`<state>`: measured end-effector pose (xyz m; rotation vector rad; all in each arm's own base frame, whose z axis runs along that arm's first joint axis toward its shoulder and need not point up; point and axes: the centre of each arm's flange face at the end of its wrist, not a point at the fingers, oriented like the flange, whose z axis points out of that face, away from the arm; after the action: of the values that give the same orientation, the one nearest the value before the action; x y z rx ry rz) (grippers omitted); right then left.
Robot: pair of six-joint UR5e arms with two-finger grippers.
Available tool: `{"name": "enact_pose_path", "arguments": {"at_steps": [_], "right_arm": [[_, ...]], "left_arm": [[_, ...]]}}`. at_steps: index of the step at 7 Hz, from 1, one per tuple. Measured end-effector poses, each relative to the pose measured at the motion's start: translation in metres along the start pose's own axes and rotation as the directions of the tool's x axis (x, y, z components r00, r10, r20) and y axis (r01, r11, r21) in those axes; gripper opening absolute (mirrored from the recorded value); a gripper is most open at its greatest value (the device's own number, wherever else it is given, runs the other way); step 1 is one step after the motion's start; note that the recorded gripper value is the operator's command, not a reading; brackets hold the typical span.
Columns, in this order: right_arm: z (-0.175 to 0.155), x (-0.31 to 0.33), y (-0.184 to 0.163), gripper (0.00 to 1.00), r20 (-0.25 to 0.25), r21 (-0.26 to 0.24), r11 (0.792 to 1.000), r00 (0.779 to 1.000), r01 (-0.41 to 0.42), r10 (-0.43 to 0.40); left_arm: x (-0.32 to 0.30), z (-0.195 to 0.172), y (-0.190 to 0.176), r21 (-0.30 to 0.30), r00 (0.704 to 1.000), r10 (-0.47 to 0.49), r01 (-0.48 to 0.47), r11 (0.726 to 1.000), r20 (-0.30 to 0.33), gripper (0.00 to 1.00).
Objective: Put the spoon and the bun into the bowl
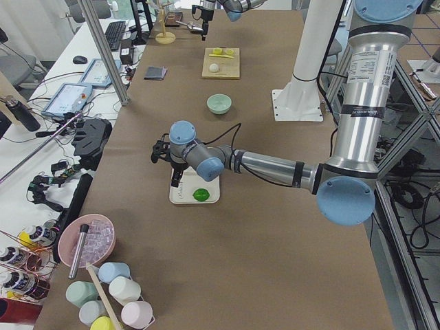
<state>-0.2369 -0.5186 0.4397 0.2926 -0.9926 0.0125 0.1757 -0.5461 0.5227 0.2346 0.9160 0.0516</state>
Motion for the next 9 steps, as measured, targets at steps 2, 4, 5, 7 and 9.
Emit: {"name": "enact_pose_path", "arguments": {"at_steps": [2, 4, 5, 7, 9], "right_arm": [[0.023, -0.041, 0.007, 0.99, 0.009, -0.001, 1.0, 1.0, -0.011, 0.011], [0.036, -0.062, 0.013, 0.99, 0.018, -0.023, 1.0, 1.0, -0.008, 0.008], [0.038, -0.073, 0.011, 0.99, 0.013, -0.034, 0.999, 1.0, -0.012, 0.013], [0.041, -0.084, 0.007, 0.98, 0.002, -0.05, 0.999, 1.0, -0.019, 0.019], [0.045, -0.091, 0.008, 0.94, 0.003, -0.061, 0.998, 1.0, -0.016, 0.016]], "left_arm": [[0.049, 0.05, -0.005, -0.064, 0.999, -0.031, 0.03, 0.998, -0.012, 0.78], [0.074, 0.087, -0.002, -0.096, 1.0, -0.026, 0.026, 0.995, 0.006, 0.55], [0.077, 0.096, 0.001, -0.105, 1.0, -0.024, 0.025, 0.994, 0.014, 0.46], [0.081, 0.108, 0.009, -0.124, 1.0, -0.018, 0.02, 0.992, 0.019, 0.22], [0.087, 0.112, 0.014, -0.135, 1.0, -0.014, 0.016, 0.991, 0.015, 0.0]]}}
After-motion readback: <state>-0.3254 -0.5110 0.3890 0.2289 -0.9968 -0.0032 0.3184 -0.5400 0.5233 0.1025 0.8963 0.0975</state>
